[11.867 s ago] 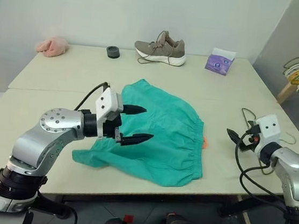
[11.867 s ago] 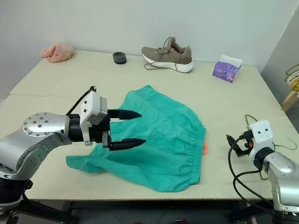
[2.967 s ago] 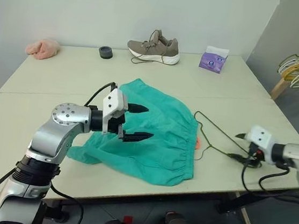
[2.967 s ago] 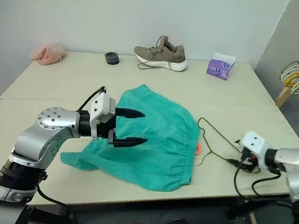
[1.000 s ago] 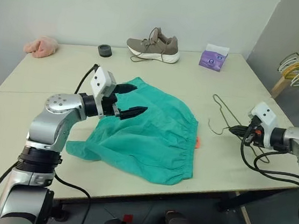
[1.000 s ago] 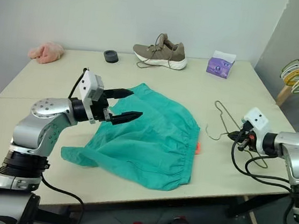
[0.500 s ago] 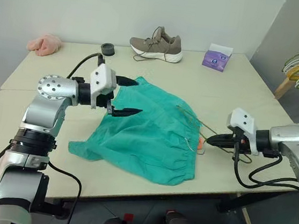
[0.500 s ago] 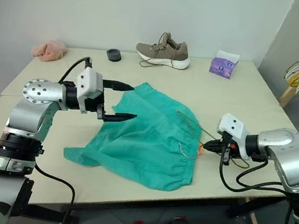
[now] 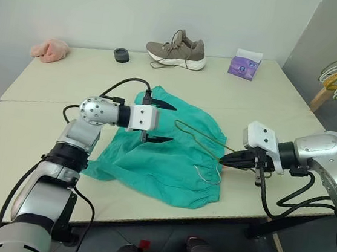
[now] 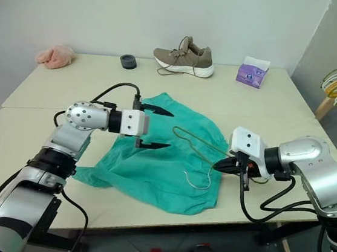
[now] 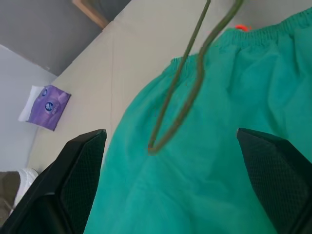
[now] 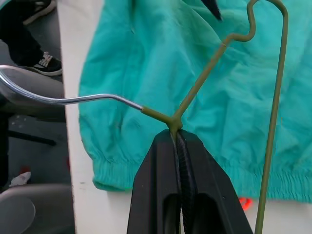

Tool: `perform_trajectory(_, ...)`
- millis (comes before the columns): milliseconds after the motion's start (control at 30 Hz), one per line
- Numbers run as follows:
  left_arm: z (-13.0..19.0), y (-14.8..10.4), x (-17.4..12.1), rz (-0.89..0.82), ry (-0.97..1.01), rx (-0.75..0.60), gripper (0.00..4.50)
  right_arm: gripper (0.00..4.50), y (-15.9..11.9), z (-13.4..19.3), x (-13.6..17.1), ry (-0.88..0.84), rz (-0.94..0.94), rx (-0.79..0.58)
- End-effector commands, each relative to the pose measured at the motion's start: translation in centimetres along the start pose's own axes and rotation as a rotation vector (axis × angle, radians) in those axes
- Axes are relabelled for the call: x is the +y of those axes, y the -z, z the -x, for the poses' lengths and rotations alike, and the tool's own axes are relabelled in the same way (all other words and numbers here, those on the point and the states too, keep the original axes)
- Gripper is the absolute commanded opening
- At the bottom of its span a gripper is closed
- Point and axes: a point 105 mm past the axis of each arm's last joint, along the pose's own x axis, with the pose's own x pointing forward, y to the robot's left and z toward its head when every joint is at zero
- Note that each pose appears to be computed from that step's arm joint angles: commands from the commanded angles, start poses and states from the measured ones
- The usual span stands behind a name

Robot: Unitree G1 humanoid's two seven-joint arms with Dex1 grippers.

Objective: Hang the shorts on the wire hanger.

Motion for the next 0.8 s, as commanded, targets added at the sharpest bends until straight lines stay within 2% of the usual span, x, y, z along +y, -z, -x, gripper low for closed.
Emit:
perform_trajectory(33, -0.7, -0.3, 0.5, -0.076, 0.0, 0.008, 4.5, 0.04, -1.5, 0.2, 0.4, -0.012, 0.056, -0.018)
perform_trajectory(133, -1.5, 0.2, 0.3, -0.097, 0.015, 0.034, 4.5, 0.04, -1.9, 0.0, 0.7, -0.024, 0.067, -0.026)
perform_trajectory(233, -2.2, 0.6, 0.1, -0.109, 0.017, 0.056, 3.94, 0.0, -2.2, -0.2, 1.0, -0.036, 0.075, -0.031)
perform_trajectory(667, -2.5, 0.5, -0.1, -0.121, 0.008, 0.052, 0.02, 0.0, -1.9, -0.6, 1.4, -0.043, 0.093, -0.022)
perform_trajectory(800, -2.2, 0.5, 0.0, -0.123, -0.005, 0.056, 0.02, 0.0, -2.1, -0.7, 1.5, -0.044, 0.112, -0.043)
